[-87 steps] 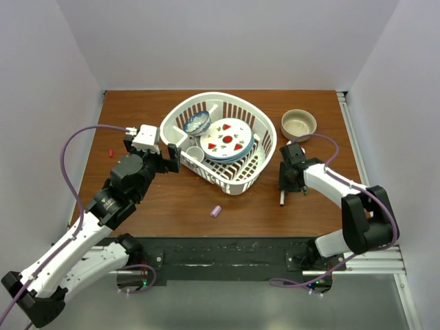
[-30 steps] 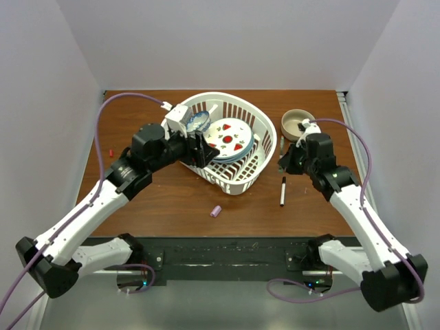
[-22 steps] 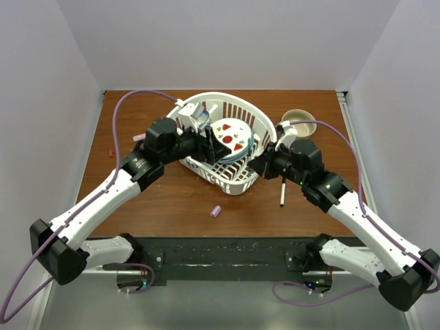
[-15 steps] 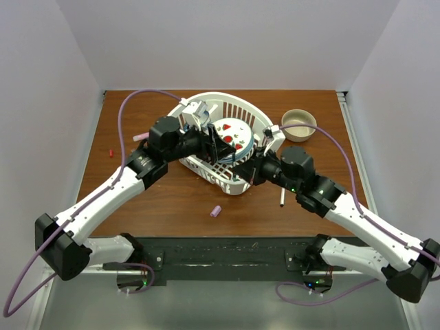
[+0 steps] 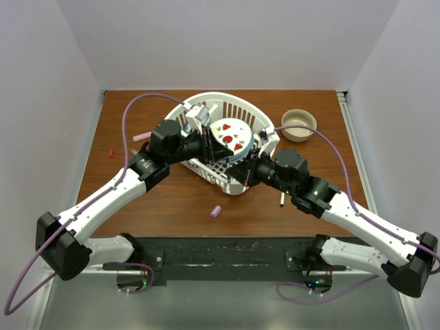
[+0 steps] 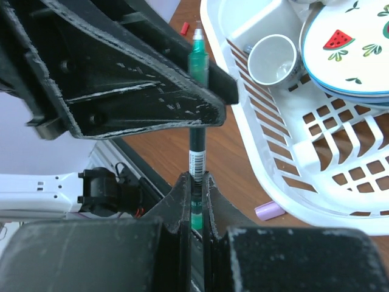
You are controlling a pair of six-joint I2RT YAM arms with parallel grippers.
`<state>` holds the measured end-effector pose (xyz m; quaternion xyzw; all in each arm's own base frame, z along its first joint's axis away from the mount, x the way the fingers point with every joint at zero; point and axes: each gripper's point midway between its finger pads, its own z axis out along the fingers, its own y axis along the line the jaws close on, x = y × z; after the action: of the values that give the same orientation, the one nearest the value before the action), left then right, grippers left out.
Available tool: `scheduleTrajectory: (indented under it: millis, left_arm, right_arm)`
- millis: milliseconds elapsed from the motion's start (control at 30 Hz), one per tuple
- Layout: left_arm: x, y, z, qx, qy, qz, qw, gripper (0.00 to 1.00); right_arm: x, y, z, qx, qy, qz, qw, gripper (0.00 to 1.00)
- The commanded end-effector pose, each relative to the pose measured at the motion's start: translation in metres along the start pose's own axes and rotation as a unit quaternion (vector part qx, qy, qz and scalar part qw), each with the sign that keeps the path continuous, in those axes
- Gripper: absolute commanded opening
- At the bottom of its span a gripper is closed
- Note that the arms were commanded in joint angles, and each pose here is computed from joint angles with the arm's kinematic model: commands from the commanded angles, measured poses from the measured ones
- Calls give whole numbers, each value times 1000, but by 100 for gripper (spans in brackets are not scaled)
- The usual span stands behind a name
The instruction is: Insert the pens into the pen caps
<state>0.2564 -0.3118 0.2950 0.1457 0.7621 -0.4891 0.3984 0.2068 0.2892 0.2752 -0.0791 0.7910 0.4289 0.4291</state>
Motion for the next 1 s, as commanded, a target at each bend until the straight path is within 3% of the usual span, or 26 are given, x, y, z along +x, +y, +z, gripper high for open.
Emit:
scheduleTrajectory:
  millis: [0, 167, 267, 633, 767, 867, 967]
  left_arm:
    - [-12, -15, -3, 32, -24, 12, 999, 1]
    - [-12, -25, -7, 54, -24, 6, 998, 0]
    - [-12, -31, -9, 68, -26, 0, 997, 0]
    - [-6, -43, -11, 110, -21, -37, 993, 0]
    - [-3, -41, -12, 107, -19, -39, 993, 0]
    - [-2, -40, -12, 106, -18, -39, 993, 0]
    - [-2, -41, -13, 109, -18, -22, 994, 1]
  right_arm:
    - [-12, 9, 2, -15, -29, 4, 999, 1]
    - [2, 11, 0, -40, -13, 13, 999, 27]
    - [8, 11, -2, -52, -12, 21, 998, 32]
    - [8, 22, 1, -96, -32, 41, 994, 32]
    - [4, 20, -1, -92, -42, 41, 994, 27]
    - [4, 21, -2, -94, -42, 37, 994, 8]
    - [7, 18, -3, -92, -40, 35, 994, 0]
